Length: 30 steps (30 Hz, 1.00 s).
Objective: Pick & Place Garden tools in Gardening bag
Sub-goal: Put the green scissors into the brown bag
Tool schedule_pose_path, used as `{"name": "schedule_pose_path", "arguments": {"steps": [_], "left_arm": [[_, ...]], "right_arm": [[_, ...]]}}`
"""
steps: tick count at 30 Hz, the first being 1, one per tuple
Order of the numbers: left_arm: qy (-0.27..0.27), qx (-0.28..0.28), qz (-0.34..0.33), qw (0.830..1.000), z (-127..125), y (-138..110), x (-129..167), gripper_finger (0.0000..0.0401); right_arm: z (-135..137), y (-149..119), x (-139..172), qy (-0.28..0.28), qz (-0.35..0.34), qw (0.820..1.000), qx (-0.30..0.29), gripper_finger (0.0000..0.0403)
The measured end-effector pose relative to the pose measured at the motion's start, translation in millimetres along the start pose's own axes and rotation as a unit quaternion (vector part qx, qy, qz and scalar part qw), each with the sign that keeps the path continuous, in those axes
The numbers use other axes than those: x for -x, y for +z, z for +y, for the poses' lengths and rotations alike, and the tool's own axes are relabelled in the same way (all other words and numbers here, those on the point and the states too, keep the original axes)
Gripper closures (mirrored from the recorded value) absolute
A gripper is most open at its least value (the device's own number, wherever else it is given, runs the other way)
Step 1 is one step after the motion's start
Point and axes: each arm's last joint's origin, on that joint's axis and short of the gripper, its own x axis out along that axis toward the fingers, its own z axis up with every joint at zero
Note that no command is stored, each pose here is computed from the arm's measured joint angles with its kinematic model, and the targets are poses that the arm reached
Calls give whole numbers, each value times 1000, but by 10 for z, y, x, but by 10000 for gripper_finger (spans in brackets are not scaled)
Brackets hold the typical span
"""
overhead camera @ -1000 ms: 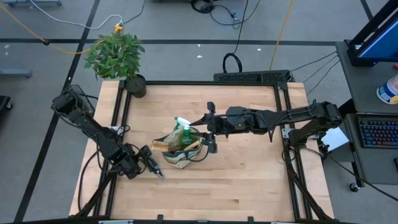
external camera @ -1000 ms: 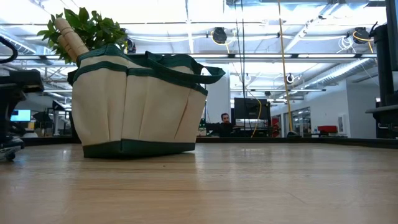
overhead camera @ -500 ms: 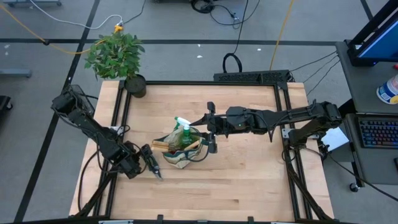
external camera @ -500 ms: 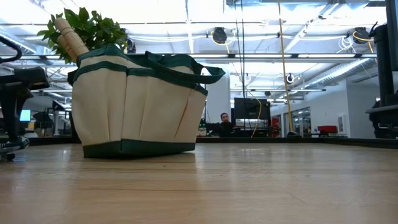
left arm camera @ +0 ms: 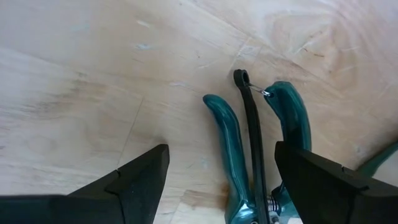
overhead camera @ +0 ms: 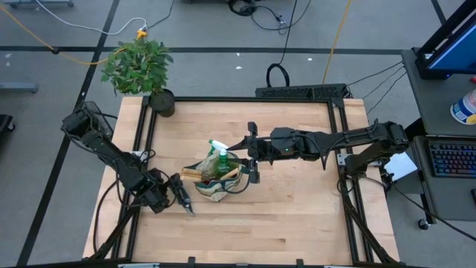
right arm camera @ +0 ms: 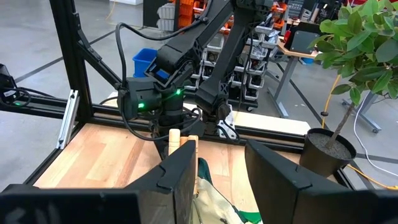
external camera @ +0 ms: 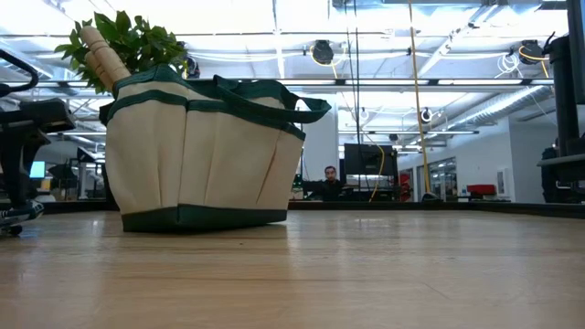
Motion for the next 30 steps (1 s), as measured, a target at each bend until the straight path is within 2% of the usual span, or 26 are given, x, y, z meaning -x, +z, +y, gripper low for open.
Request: {"name": "schedule_pose_path", "arguments": {"steps": [13,21,30], "left_arm": [[31,-16,10,999,54,-16,4,94],[51,-6,8,999,72,-5,6,94],[87,-3,12,996,6,21,-19,94]], "right_arm": [[0,0,0,0,0,1000,0,273],[0,0,0,0,0,1000,-5,273],[-1,8,0,-1,-4,1000,-8,273]]}}
